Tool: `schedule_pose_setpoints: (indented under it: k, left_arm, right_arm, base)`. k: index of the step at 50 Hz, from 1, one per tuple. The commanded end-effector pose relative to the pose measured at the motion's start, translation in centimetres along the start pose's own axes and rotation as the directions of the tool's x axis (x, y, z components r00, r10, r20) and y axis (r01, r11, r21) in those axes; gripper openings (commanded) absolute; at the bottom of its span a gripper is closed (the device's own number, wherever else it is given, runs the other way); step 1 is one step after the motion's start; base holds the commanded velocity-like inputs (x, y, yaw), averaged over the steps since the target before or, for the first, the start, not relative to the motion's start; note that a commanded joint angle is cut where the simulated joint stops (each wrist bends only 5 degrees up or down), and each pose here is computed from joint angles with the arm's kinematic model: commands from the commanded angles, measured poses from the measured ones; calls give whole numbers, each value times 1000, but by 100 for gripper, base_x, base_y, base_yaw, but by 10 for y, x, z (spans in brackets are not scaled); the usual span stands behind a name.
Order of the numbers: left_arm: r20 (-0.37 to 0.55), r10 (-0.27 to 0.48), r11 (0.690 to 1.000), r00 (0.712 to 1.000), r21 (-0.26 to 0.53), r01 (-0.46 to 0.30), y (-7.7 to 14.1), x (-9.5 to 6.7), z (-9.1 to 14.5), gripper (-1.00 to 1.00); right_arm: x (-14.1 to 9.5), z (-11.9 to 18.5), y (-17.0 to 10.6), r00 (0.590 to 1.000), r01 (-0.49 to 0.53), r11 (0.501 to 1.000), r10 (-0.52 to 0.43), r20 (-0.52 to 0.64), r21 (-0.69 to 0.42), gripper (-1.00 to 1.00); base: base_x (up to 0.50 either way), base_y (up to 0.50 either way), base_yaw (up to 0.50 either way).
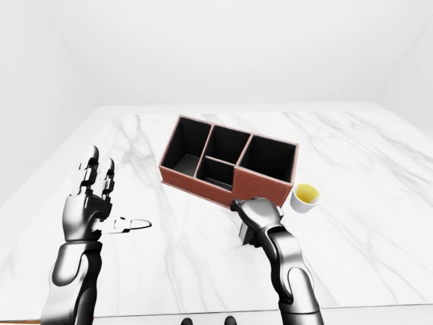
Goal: Pick up the book and place it in the right compartment of the caddy.
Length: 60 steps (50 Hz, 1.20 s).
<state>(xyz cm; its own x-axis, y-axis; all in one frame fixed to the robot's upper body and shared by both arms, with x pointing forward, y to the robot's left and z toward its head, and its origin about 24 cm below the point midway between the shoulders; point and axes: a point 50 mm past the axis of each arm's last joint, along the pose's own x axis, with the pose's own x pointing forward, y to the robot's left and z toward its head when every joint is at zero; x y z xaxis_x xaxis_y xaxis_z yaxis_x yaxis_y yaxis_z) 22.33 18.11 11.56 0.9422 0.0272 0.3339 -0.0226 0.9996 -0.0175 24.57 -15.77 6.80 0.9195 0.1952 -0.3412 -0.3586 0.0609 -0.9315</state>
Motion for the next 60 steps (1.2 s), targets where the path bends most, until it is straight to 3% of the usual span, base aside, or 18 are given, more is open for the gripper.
schedule_pose_setpoints:
  k: [1,60]
  left_arm:
    - [0,0,1000,1000,-1,0,1,2,-5,100]
    - [-8,0,1000,1000,-7,0,3,2,-8,100]
  right_arm:
    - [7,-5,4,1000,-11,999,10,-28,-32,25]
    - [20,-17,22,997,-45,997,41,-70,-59,22]
  base:
    - [0,0,0]
    - [0,0,0]
